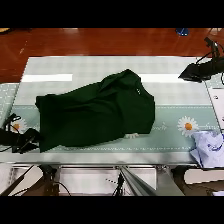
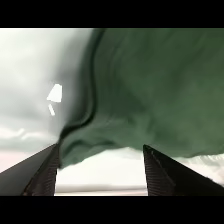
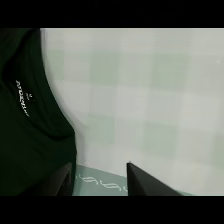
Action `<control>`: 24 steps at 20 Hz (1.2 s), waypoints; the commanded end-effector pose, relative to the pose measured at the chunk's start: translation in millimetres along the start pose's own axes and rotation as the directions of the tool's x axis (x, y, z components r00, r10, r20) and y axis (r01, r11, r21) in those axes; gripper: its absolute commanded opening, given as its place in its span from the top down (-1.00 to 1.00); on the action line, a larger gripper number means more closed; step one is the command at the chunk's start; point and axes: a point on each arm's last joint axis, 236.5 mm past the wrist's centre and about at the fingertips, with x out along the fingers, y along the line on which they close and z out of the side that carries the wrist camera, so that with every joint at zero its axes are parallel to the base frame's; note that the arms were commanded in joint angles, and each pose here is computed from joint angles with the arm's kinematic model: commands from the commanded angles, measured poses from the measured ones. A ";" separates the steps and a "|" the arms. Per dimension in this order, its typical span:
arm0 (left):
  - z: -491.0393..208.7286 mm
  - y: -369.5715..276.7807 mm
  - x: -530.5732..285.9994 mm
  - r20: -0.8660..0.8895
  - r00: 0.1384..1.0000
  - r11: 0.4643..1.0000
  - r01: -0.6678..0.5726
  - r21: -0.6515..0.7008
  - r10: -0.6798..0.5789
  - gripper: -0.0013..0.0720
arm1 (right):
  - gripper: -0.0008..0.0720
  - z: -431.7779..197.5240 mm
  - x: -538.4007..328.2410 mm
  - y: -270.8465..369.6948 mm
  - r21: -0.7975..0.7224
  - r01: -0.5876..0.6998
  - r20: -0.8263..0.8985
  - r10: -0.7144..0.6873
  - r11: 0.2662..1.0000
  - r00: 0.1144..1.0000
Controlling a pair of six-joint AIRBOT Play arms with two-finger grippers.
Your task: Fold the shirts.
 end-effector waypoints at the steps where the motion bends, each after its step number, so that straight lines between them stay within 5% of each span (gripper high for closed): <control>1: 13.4 -12.8 19.0 0.065 0.997 0.999 0.030 0.015 -0.031 -0.69 | -0.21 3.7 -2.2 9.6 -0.004 -0.040 0.022 0.040 0.999 0.999; 3: 17.9 -26.1 26.1 0.065 0.996 0.998 0.053 0.037 -0.056 -0.52 | -0.21 2.5 -8.3 14.9 -0.011 -0.045 0.023 0.046 0.999 0.999; 7: 9.8 -36.8 40.3 -0.006 0.998 0.994 0.065 0.090 -0.065 0.86 | -0.21 -6.1 -23.5 17.4 -0.028 -0.016 0.007 0.017 0.999 1.000; 10: 5.2 -39.0 38.7 -0.028 0.997 0.991 0.075 0.111 -0.072 0.89 | -0.21 -38.7 -19.8 -12.5 0.019 0.095 -0.093 -0.093 0.995 0.991; 14: 4.4 -41.7 34.7 -0.036 0.996 0.987 0.082 0.136 -0.078 0.89 | -0.22 -116.7 6.4 -19.1 0.108 0.087 -0.244 -0.058 0.990 0.968; 16: 5.6 -42.2 33.7 -0.034 0.996 0.987 0.082 0.138 -0.078 0.89 | -0.52 -149.6 23.3 -1.9 0.113 0.027 -0.285 0.007 0.993 0.959; 24: 0.0 -48.4 32.8 -0.057 0.993 0.974 0.114 0.196 -0.104 0.89 | -0.50 -207.8 82.2 65.5 0.159 -0.159 -0.346 0.205 0.974 0.915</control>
